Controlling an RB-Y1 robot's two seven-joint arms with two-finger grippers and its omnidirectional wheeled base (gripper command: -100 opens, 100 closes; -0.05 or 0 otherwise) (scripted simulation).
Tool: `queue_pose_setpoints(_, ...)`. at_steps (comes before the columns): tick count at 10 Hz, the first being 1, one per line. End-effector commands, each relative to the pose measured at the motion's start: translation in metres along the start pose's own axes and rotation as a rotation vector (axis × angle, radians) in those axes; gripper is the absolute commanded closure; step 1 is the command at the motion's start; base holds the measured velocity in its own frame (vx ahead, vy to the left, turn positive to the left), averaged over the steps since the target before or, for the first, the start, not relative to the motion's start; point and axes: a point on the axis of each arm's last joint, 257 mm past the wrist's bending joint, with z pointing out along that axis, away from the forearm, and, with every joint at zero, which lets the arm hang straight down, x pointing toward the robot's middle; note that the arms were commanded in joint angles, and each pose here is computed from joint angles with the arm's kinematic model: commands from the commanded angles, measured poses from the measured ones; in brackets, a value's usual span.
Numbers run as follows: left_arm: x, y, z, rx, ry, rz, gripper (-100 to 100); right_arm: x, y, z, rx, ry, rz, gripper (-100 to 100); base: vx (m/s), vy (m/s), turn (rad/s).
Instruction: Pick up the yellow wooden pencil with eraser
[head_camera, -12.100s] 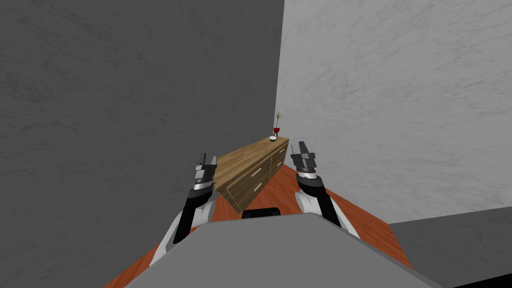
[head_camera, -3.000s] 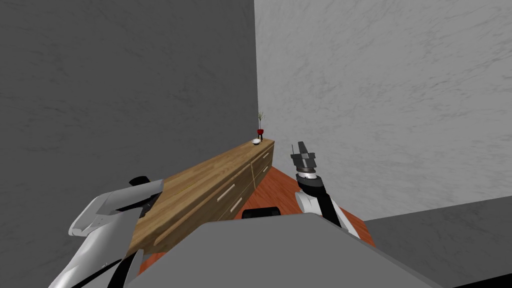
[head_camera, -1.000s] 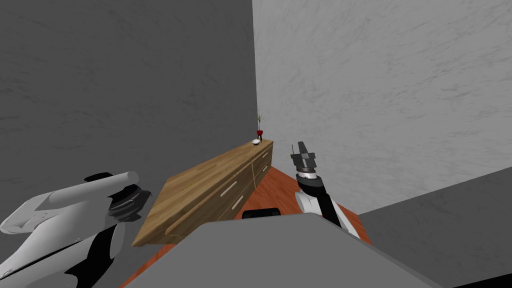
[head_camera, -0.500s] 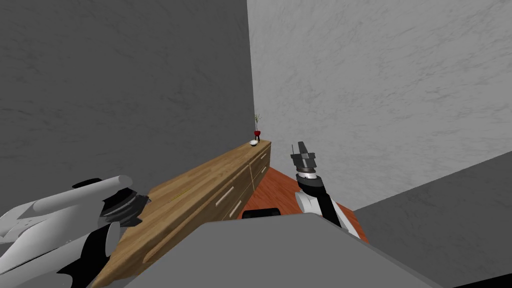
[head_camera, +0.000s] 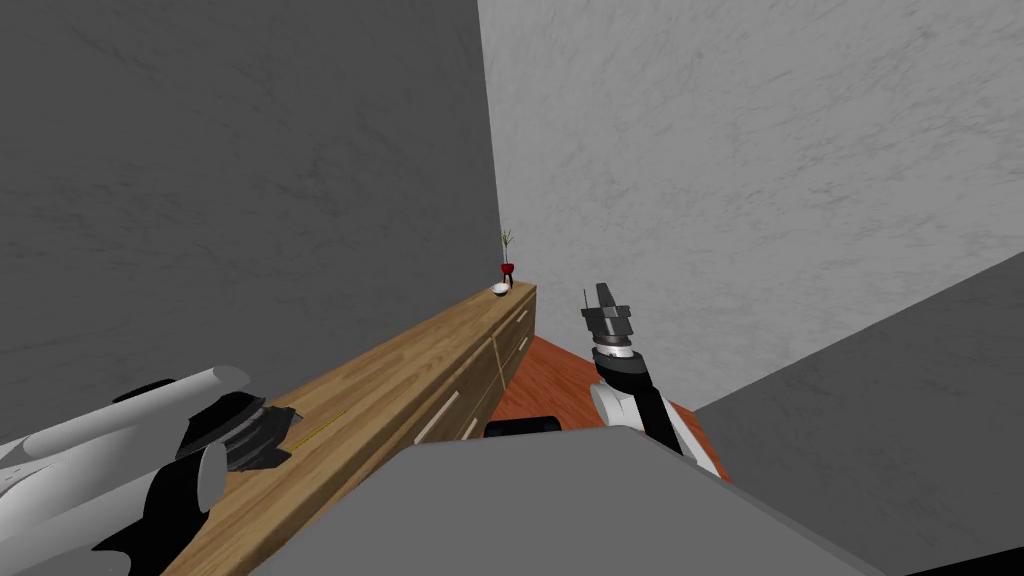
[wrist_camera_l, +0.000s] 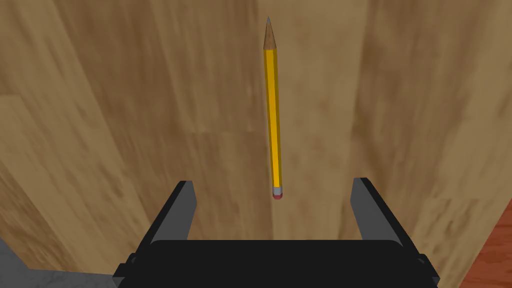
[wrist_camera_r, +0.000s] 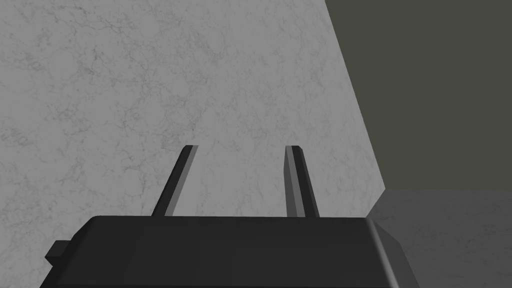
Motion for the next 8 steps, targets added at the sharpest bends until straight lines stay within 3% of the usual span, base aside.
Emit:
queue_pose_setpoints(1,0.002,0.009,0.008,-0.030,0.021,-0.022,-100,0.000,0.000,0.000,0.000,0.000,0.000,0,0.061,0.027,-0.049)
queue_pose_setpoints(3,0.006,0.021,0.020,-0.066,0.039,-0.037,-100,0.000,0.000,0.000,0.000,0.000,0.000,0,0.027,0.019,-0.035)
queue_pose_setpoints(4,0.006,0.017,0.014,-0.052,0.033,-0.032,-100,0.000,0.000,0.000,0.000,0.000,0.000,0,0.009,0.006,-0.007)
queue_pose_setpoints(5,0.006,0.017,0.015,-0.055,0.034,-0.033,0,0.000,0.000,0.000,0.000,0.000,0.000,0,0.000,0.000,0.000)
queue_pose_setpoints(6,0.011,0.020,0.028,-0.055,0.035,-0.031,-100,0.000,0.000,0.000,0.000,0.000,0.000,0,-0.005,0.020,0.013)
queue_pose_setpoints(8,0.014,0.022,0.038,-0.056,0.035,-0.030,-100,0.000,0.000,0.000,0.000,0.000,0.000,0,-0.004,0.023,0.007)
